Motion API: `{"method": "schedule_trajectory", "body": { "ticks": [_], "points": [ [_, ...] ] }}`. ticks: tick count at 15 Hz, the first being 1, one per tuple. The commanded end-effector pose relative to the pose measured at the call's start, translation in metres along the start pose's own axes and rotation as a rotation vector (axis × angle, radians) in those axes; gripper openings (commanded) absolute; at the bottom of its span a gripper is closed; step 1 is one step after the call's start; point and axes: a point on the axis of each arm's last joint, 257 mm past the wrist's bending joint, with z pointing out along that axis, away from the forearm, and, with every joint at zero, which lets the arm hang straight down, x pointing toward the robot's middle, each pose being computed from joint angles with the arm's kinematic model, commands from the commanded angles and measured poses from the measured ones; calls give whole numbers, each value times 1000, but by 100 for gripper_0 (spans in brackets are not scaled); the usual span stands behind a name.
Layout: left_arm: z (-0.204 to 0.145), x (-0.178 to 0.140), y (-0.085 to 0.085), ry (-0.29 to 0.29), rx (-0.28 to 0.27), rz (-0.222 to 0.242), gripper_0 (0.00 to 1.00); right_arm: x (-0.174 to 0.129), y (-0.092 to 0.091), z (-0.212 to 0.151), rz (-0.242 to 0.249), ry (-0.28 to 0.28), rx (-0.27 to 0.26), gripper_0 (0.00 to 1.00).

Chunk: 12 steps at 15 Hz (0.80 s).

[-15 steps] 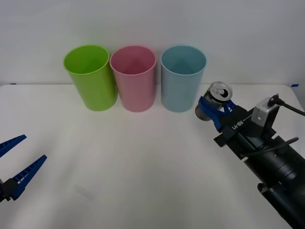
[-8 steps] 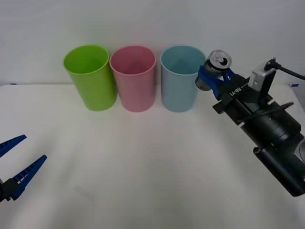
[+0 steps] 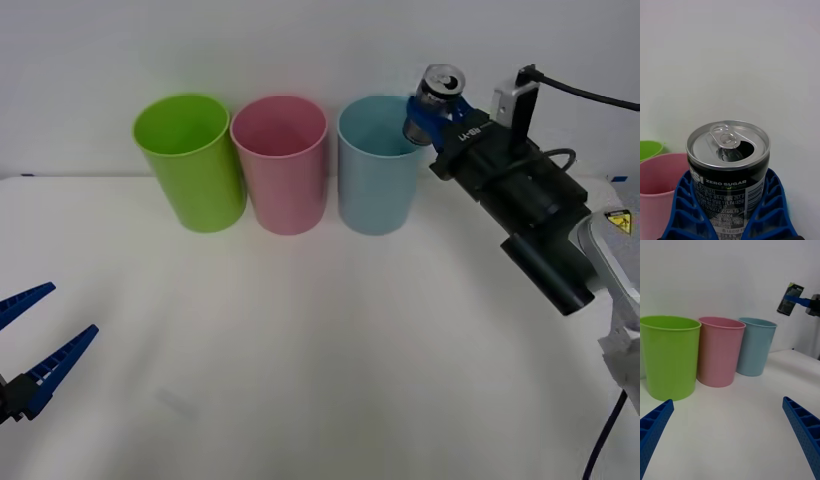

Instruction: Grasp the object on the table and drop it into the matching bin: aluminum can to the light blue bin, PET bottle to the pink bin.

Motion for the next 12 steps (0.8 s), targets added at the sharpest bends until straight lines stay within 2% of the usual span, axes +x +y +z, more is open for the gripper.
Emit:
{"method": "schedule_trajectory", "body": {
  "ticks": [1, 7, 12],
  "points": [
    [0, 0, 0, 0, 0, 0, 100, 5, -12, 30, 1, 8, 39, 0],
    [0, 0, 0, 0, 0, 0, 100, 24, -11, 68, -2, 46, 82, 0],
    [0, 0, 0, 0, 0, 0, 100, 28, -10, 72, -5, 54, 86, 0]
  ]
}}
